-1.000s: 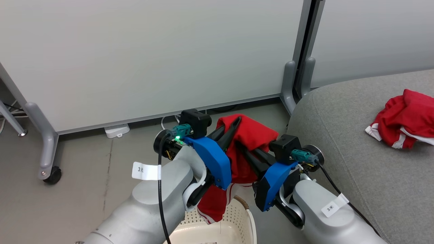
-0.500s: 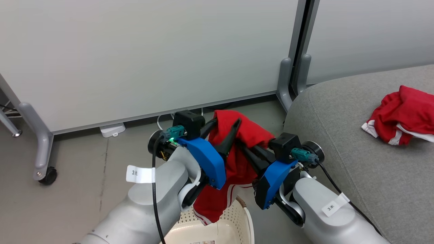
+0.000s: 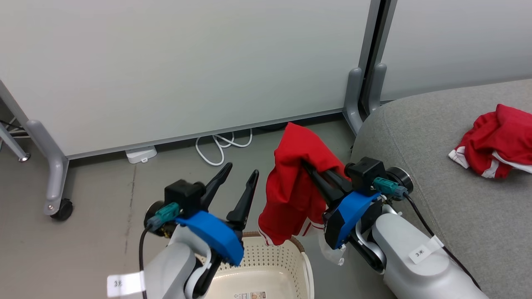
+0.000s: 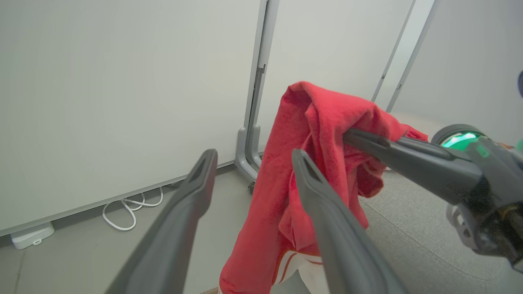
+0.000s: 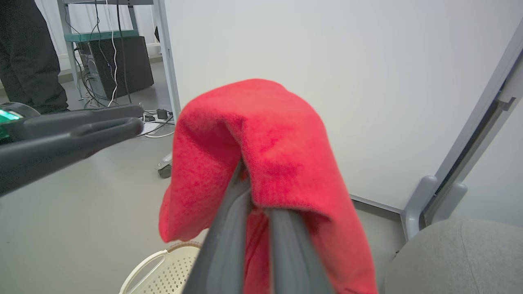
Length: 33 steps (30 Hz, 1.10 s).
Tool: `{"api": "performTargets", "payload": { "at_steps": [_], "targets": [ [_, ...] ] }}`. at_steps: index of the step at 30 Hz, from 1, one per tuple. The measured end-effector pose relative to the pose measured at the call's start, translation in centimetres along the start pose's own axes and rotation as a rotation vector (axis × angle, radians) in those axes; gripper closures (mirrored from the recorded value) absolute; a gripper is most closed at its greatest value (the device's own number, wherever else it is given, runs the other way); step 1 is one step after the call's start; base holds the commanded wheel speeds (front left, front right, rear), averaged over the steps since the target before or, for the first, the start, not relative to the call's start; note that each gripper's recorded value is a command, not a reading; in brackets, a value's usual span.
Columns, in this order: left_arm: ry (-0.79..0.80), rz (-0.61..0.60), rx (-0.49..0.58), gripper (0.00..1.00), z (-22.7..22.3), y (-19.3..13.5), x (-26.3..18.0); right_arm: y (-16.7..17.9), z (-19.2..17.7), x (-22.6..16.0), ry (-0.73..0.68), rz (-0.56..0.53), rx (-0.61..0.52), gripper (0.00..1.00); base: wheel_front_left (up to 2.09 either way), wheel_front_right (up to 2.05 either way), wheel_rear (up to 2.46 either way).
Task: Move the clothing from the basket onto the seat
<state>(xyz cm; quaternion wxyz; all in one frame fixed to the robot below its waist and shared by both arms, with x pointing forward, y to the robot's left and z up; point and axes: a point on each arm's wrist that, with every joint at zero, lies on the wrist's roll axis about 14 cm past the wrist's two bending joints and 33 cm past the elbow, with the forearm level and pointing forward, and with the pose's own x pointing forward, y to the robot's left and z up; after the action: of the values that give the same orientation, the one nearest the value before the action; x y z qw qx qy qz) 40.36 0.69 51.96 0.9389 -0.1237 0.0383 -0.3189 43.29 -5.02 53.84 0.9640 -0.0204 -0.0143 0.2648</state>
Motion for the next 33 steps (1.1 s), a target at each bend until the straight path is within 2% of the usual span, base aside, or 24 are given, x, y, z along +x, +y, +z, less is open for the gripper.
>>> {"api": "performTargets", "payload": {
  "at_steps": [14,26,33],
  "targets": [
    [-0.062,0.215,0.011,0.00,-1.8,4.3,-6.5,-0.4,-0.1,-0.1,-0.012,-0.014,0.002,1.00,0.00,0.00,0.00],
    [-0.069,0.276,0.010,0.00,-2.4,5.0,-8.0,-0.6,-0.5,-0.5,-0.006,-0.028,0.014,1.00,0.00,0.00,0.00],
    [-0.065,0.268,0.005,0.00,-2.7,4.6,-8.0,-0.7,-0.7,-0.8,-0.004,-0.035,0.016,1.00,0.00,0.00,0.00]
  ]
}}
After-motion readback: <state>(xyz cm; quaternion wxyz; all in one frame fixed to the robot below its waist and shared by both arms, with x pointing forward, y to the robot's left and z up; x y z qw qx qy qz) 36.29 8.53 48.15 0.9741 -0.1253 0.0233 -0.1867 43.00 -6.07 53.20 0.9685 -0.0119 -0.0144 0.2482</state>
